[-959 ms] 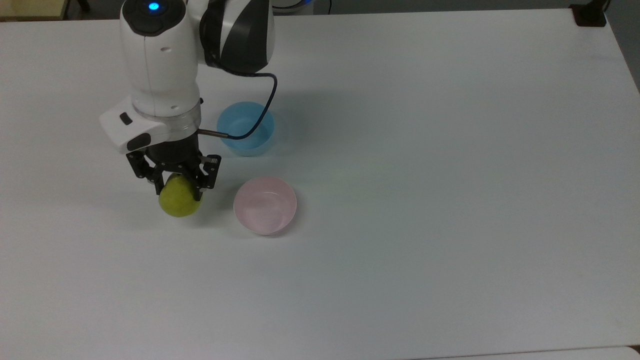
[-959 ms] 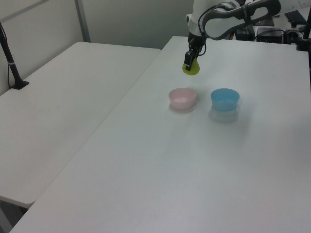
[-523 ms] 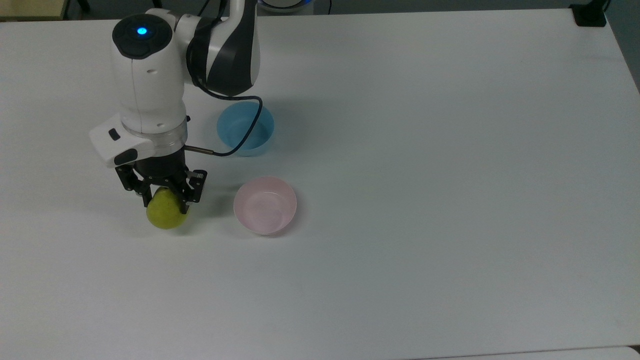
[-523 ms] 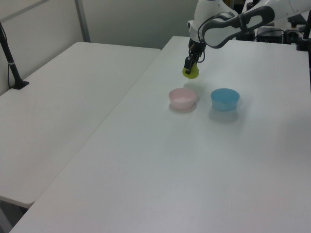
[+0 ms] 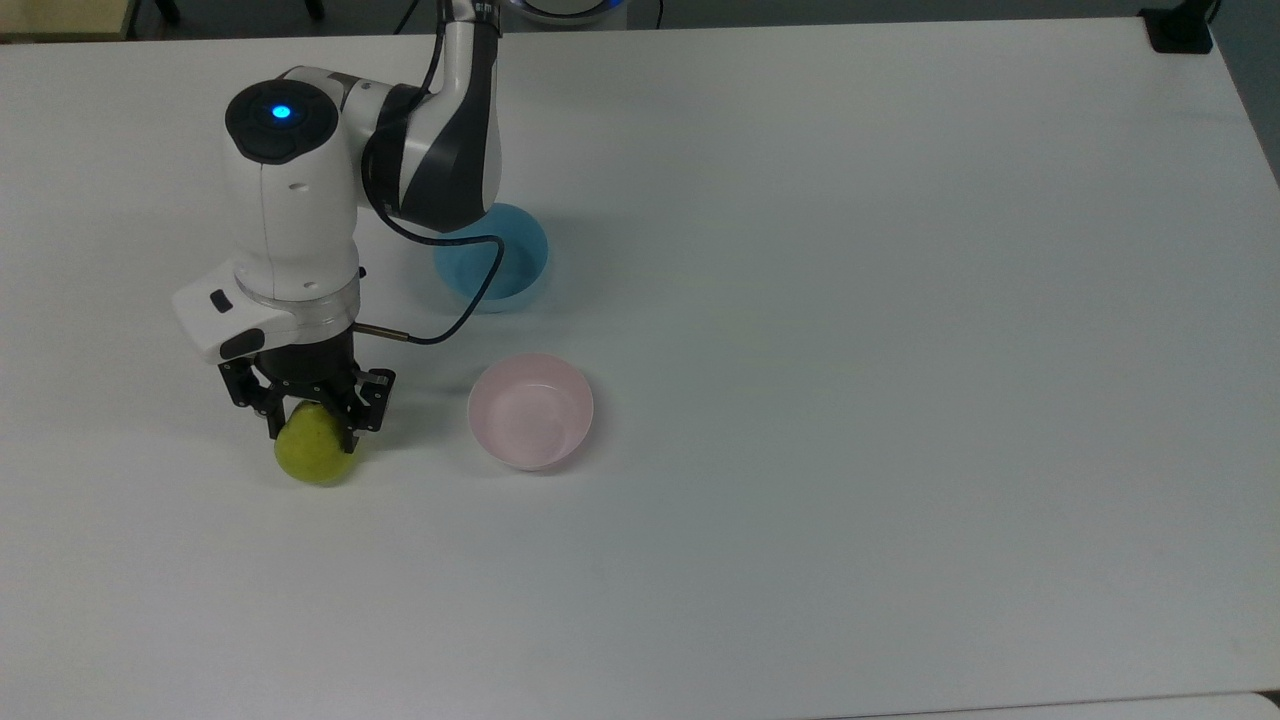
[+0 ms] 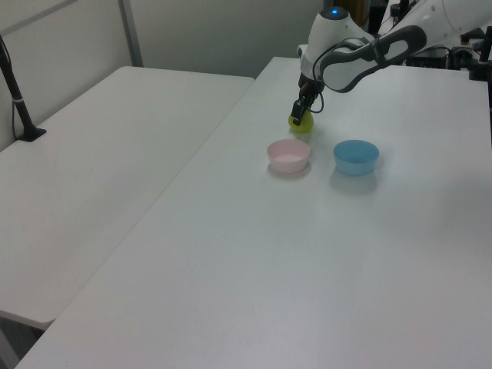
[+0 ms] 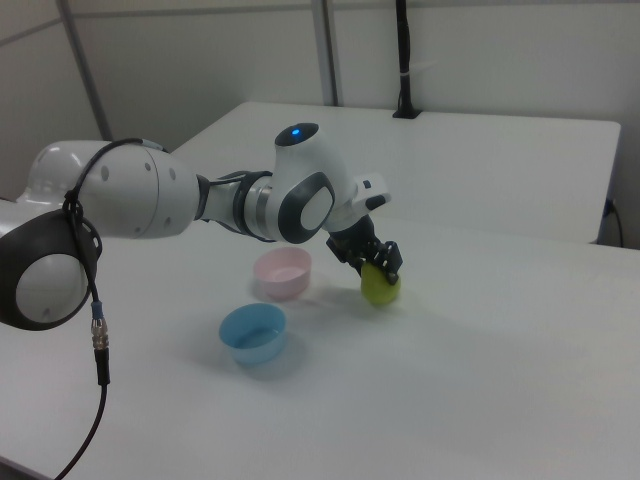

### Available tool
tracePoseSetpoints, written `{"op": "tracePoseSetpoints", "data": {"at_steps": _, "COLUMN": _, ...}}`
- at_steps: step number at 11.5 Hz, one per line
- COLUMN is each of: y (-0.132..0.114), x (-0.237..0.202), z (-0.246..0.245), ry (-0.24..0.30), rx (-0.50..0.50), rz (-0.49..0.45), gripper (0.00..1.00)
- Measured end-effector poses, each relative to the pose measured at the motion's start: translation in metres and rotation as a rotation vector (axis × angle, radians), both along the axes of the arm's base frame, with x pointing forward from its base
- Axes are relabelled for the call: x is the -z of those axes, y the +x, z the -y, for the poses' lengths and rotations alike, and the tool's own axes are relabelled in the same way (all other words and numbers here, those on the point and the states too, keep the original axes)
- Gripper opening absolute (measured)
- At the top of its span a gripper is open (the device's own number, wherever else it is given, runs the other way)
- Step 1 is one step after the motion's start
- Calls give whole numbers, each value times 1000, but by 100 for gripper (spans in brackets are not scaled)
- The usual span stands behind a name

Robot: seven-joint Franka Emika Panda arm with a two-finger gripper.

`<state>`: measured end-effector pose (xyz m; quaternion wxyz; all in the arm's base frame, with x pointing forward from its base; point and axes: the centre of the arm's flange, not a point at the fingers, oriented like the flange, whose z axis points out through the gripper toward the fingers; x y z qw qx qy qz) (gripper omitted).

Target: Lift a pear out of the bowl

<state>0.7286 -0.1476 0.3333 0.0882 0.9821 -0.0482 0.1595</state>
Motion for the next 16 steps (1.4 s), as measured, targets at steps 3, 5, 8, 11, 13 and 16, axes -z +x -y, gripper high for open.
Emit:
{"op": "tracePoseSetpoints", "data": {"at_steps": 3, "y": 3, "x": -10, "z": 0, "ry": -4, "rx": -2, "rz": 18, "gripper": 93}}
{"op": "tracePoseSetpoints", "data": {"at_steps": 5, "y": 3, "x": -31, "z": -1, "ry": -8, "rx": -3, "rz": 47, "gripper": 100}}
{"op": "tracePoseSetpoints", "data": {"at_steps": 8, "y": -4, "x": -69, "z": -15, "ry": 5, "rx": -8, "rz": 14, "gripper": 100}}
{"op": "tracePoseSetpoints", "data": {"at_steps": 11, "y": -20, "x": -119, "z": -70, "ry": 25, "rx": -54, "rz": -73, "gripper": 100}}
{"op": "tracePoseSetpoints", "data": {"at_steps": 13, "y": -37, "x": -151, "z": -109, "ry": 41, "rx": -62, "rz": -128, "gripper": 100}}
{"op": "tracePoseSetpoints", "data": {"at_steps": 16, "y": -65, "x": -192, "z": -158, "ry": 57, "rx": -61, "rz": -196, "gripper": 100}}
